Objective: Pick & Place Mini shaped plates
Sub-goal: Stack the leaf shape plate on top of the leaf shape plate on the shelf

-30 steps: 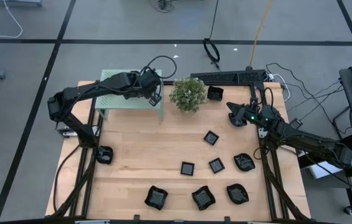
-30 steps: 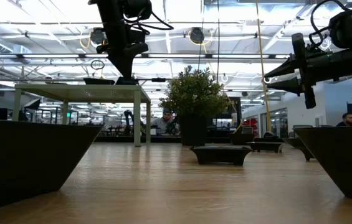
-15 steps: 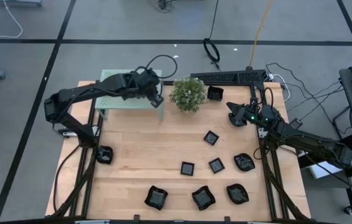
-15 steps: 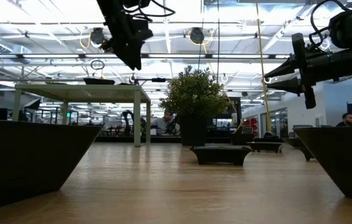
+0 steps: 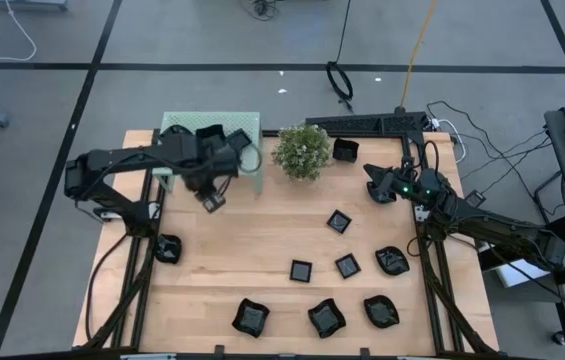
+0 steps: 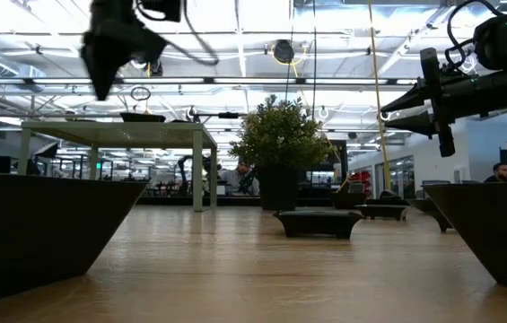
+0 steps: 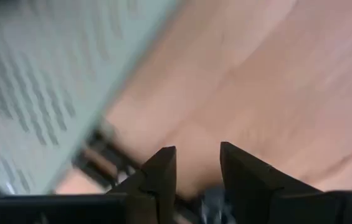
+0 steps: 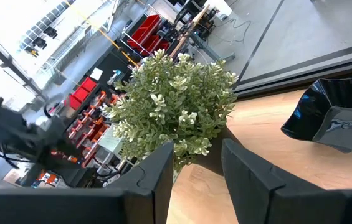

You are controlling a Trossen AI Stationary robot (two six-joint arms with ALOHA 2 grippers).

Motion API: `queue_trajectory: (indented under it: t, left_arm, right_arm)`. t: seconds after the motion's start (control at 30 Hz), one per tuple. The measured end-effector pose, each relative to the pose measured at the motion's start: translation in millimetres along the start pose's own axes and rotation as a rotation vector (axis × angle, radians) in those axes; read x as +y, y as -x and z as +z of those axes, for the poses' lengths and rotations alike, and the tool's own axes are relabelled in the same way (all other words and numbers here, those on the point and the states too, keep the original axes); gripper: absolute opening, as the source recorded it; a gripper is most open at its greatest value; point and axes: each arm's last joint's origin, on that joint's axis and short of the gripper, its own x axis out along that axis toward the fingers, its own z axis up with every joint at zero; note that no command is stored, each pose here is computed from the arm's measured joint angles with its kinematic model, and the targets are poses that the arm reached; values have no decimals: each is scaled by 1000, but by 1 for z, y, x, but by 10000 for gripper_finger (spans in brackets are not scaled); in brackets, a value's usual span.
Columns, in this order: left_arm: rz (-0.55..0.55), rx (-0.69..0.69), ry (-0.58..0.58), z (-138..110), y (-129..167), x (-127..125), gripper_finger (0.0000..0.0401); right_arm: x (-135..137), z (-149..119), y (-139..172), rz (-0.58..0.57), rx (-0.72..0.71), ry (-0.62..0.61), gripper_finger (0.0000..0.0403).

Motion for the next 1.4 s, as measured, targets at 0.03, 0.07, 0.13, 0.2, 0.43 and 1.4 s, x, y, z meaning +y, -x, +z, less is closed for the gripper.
queue_trajectory:
  t: [0.03, 0.07, 0.13, 0.2, 0.43, 1.4]
  left_arm:
    - [-18, 22, 20, -5, -4, -2, 129]
    - [-47, 33, 44, -10, -7, -4, 129]
    - [-108, 61, 104, -20, -15, -9, 129]
    - [-103, 107, 188, -31, -27, -14, 129]
    - [-25, 296, 533, -71, -65, -35, 129]
    - [39, 304, 892, -134, -156, -69, 129]
  right_arm:
    - [0, 0, 0, 0, 0, 0, 123]
    - [0, 0, 0, 0, 0, 0, 123]
    - [0, 0, 0, 0, 0, 0, 123]
    - [0, 0, 0, 0, 0, 0, 123]
    - [0, 0, 0, 0, 0, 0, 123]
    - [0, 0, 0, 0, 0, 0, 123]
